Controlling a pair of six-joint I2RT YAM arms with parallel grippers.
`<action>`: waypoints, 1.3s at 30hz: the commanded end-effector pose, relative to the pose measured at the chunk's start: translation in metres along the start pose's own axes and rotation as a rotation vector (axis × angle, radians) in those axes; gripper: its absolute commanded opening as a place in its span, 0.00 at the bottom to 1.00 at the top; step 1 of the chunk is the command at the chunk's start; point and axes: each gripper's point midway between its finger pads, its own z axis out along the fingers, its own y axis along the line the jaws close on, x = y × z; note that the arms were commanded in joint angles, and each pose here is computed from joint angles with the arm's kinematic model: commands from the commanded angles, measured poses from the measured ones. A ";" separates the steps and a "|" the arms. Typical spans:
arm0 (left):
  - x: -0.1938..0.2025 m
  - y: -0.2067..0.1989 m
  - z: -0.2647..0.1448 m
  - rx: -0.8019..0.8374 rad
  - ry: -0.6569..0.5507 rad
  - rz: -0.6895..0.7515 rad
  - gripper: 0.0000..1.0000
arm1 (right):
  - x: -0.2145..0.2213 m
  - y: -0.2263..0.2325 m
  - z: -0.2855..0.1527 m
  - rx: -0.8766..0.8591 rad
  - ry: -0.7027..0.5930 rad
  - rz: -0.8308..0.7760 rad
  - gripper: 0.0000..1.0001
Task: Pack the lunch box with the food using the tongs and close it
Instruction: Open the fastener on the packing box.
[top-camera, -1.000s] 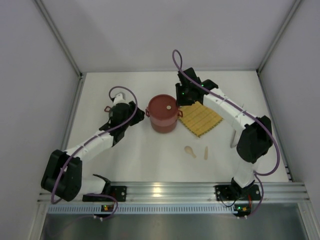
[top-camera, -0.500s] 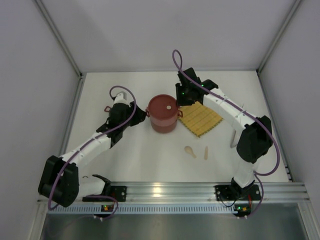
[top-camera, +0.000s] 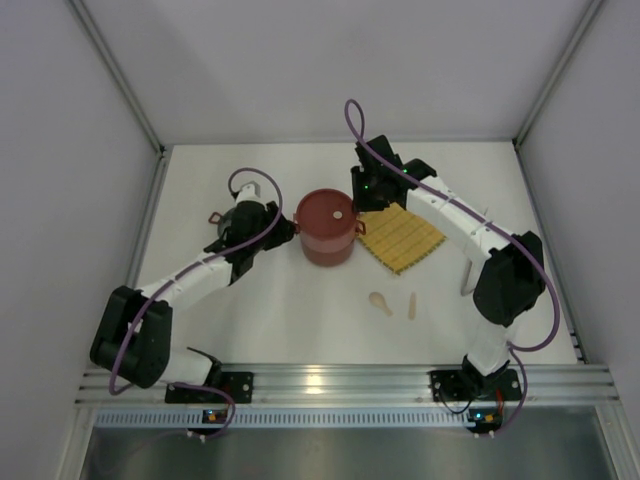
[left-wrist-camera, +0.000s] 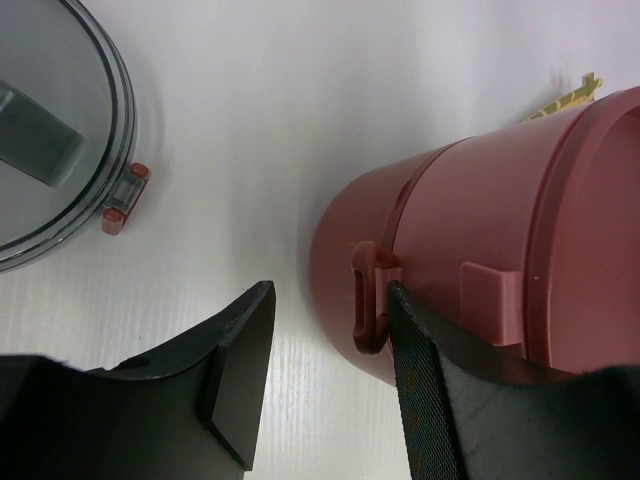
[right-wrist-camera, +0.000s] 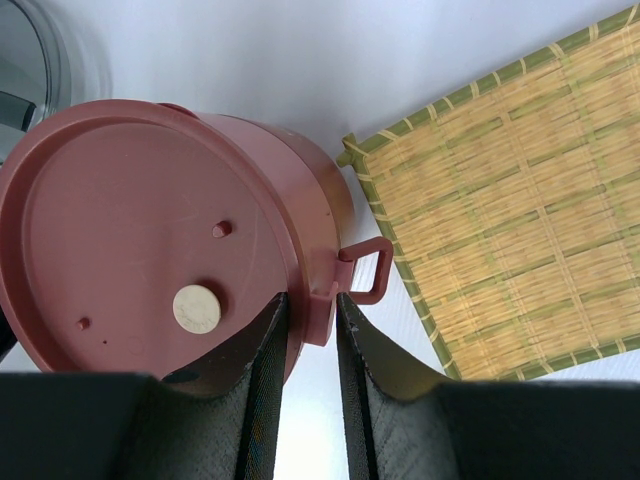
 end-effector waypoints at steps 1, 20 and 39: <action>-0.025 -0.010 0.003 0.006 -0.076 0.002 0.53 | -0.001 -0.007 -0.010 0.044 0.000 -0.034 0.25; -0.023 0.003 0.020 -0.103 -0.028 0.001 0.53 | -0.033 0.009 -0.071 -0.083 -0.191 -0.027 0.26; -0.032 -0.005 0.021 -0.120 -0.010 0.012 0.53 | -0.042 -0.049 -0.010 0.002 -0.199 0.133 0.27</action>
